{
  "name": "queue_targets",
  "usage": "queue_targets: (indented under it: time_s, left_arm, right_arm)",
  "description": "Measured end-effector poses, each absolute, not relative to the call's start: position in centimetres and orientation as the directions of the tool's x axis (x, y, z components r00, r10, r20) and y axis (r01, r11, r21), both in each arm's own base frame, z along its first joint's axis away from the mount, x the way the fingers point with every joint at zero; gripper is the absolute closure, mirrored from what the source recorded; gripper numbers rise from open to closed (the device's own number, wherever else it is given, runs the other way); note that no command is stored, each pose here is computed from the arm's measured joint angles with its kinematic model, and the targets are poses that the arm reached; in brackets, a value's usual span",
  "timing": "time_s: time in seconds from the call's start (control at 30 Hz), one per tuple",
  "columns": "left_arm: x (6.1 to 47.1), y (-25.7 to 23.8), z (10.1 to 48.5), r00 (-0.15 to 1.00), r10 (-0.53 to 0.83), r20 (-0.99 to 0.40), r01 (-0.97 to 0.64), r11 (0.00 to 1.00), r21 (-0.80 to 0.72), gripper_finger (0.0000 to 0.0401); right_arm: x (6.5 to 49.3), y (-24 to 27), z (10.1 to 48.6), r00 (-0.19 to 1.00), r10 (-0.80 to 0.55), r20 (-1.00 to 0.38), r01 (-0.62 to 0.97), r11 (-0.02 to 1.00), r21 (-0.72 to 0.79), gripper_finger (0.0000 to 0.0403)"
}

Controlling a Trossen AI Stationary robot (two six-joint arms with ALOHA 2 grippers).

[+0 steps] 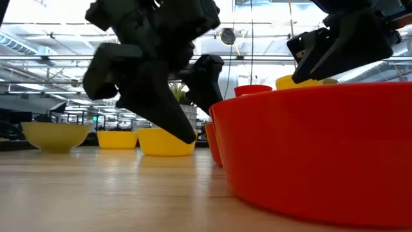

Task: Pick & Place Mini bowls
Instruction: Stack the red bowl on top of the other red bowl on the shelf

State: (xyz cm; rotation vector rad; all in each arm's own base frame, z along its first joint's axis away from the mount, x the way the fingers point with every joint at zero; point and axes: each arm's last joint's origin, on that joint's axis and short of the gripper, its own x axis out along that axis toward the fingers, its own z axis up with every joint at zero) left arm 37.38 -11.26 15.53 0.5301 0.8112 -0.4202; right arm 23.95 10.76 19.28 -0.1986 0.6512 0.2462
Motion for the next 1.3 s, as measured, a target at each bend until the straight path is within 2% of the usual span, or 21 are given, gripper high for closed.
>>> queue_targets:
  time_s: [0.17, 0.27, 0.47, 0.6, 0.8, 1.03, 1.3]
  left_arm:
    - [37.7, -10.1, 15.5, 0.623, -0.132, -0.771, 0.504, 0.822, 0.266, 0.0067]
    - [37.7, -9.3, 15.3, 0.601, -0.118, -0.790, 0.479, 0.845, 0.238, 0.0096]
    - [37.6, -8.3, 14.4, 0.539, -0.152, -0.828, 0.473, 0.868, 0.148, 0.0201]
    - [37.9, -8.4, 14.2, 0.557, -0.141, -0.818, 0.496, 0.847, 0.192, 0.0275]
    - [38.0, -8.2, 14.2, 0.579, -0.080, -0.811, 0.439, 0.869, 0.227, 0.0384]
    - [38.0, -8.1, 15.7, 0.629, -0.057, -0.775, 0.352, 0.910, 0.218, 0.0393]
    - [37.6, -6.4, 20.8, 0.757, -0.053, -0.651, 0.258, 0.940, 0.223, 0.0394]
  right_arm:
    - [24.0, 10.8, 19.3, 0.768, 0.163, -0.619, -0.287, 0.952, -0.104, 0.0287]
    - [24.0, 10.8, 19.3, 0.768, 0.163, -0.619, -0.286, 0.953, -0.103, 0.0287]
    - [24.0, 10.8, 19.3, 0.768, 0.163, -0.619, -0.286, 0.953, -0.103, 0.0287]
    - [24.0, 10.8, 19.3, 0.769, 0.163, -0.619, -0.285, 0.953, -0.103, 0.0287]
    - [24.0, 10.8, 19.3, 0.769, 0.162, -0.618, -0.284, 0.953, -0.104, 0.0287]
    - [24.0, 10.8, 19.4, 0.779, 0.162, -0.606, -0.279, 0.955, -0.104, 0.0289]
    - [24.1, 10.5, 19.5, 0.808, 0.054, -0.587, -0.209, 0.957, -0.199, 0.0289]
